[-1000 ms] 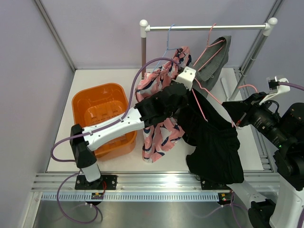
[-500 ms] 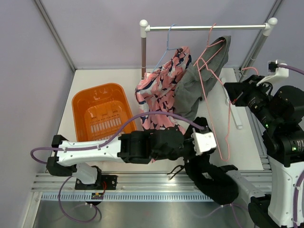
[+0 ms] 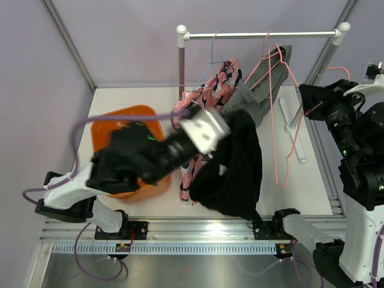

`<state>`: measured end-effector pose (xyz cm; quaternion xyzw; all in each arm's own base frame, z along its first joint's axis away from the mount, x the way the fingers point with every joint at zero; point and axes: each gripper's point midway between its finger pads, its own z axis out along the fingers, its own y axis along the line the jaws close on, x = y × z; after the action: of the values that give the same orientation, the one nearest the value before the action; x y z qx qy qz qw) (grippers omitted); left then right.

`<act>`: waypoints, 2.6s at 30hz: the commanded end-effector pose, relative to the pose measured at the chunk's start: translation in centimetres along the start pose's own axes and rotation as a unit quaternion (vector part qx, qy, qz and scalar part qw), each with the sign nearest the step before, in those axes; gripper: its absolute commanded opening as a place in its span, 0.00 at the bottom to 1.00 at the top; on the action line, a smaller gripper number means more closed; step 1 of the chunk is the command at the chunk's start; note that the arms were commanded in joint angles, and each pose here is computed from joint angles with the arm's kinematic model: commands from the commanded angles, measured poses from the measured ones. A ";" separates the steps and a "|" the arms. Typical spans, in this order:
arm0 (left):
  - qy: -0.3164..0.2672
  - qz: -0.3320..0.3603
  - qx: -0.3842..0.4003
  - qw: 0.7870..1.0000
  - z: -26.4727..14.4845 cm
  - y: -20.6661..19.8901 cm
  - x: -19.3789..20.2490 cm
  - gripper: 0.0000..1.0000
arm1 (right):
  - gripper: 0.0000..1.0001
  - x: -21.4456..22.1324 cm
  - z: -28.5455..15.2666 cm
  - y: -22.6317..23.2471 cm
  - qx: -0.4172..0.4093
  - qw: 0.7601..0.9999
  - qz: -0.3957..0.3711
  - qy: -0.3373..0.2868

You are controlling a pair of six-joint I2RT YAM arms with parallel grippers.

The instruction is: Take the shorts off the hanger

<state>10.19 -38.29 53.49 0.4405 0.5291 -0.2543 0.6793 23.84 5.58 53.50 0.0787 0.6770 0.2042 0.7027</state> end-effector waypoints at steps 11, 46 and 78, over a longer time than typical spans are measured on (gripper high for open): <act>-0.354 -0.019 -0.404 0.844 -22.5 25.0 -18.6 0.00 | 0.00 -2.6 -1.5 0.7 -0.004 0.999 -0.015 -0.030; -0.139 -0.087 -0.518 0.840 -19.6 34.2 -1.2 0.00 | 0.00 0.0 -0.8 0.9 -0.018 0.999 -0.025 0.033; 0.142 -0.360 -0.237 0.891 -15.0 16.3 25.6 0.99 | 0.00 2.7 2.9 -6.8 0.154 0.973 -0.135 0.107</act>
<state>26.53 -12.78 34.64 0.0064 0.7880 -0.2473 0.5638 26.45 1.32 47.42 0.0856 0.7932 0.0271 0.6023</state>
